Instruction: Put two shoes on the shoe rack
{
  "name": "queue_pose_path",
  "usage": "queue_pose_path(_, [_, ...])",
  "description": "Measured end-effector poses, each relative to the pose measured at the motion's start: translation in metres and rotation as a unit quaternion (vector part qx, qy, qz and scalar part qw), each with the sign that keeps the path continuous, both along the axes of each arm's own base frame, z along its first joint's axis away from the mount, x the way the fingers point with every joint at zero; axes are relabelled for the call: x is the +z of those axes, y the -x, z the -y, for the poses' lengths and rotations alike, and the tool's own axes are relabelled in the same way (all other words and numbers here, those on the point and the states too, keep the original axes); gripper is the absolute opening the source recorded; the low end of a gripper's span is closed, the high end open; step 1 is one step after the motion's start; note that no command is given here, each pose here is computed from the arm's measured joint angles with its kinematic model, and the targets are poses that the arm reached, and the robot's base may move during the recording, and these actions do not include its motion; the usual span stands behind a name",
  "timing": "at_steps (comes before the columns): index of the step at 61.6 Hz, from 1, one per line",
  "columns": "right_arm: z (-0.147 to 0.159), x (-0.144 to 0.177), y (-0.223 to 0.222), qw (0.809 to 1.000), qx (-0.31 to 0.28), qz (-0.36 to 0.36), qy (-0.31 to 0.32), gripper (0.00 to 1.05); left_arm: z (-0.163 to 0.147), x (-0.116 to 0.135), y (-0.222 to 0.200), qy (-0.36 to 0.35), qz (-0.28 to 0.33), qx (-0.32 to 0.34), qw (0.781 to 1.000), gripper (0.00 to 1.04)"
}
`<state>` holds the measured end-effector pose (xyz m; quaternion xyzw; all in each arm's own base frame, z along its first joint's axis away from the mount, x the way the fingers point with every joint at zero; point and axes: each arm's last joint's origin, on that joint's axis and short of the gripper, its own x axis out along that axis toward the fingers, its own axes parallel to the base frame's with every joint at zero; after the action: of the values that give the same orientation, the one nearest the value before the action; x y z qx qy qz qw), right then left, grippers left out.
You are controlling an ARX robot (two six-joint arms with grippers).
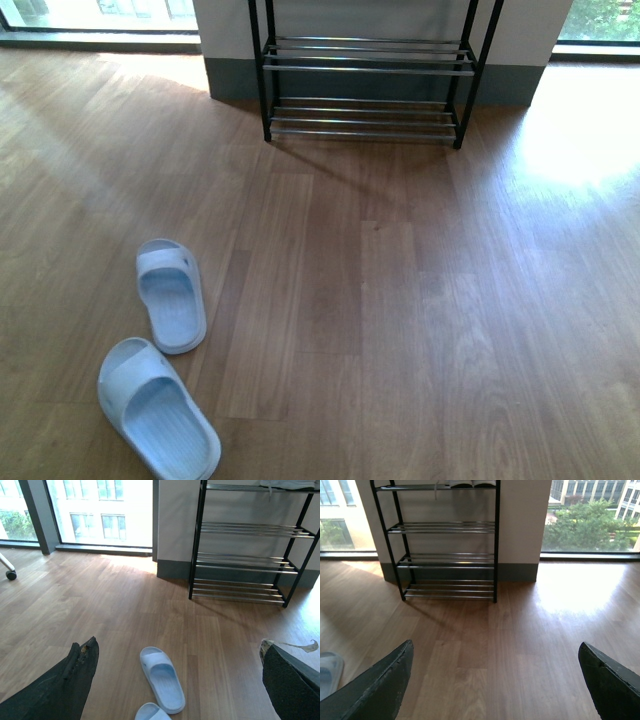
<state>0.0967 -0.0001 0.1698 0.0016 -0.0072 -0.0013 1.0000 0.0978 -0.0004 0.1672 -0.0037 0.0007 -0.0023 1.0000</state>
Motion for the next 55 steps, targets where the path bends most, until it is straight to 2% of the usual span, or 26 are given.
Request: queue_pose_path(55, [0.0000, 0.0000, 0.0000, 1.000, 0.000, 0.000, 0.000, 0.96, 0.0000, 0.0000, 0.0000, 0.000, 0.000, 0.000, 1.000, 0.95])
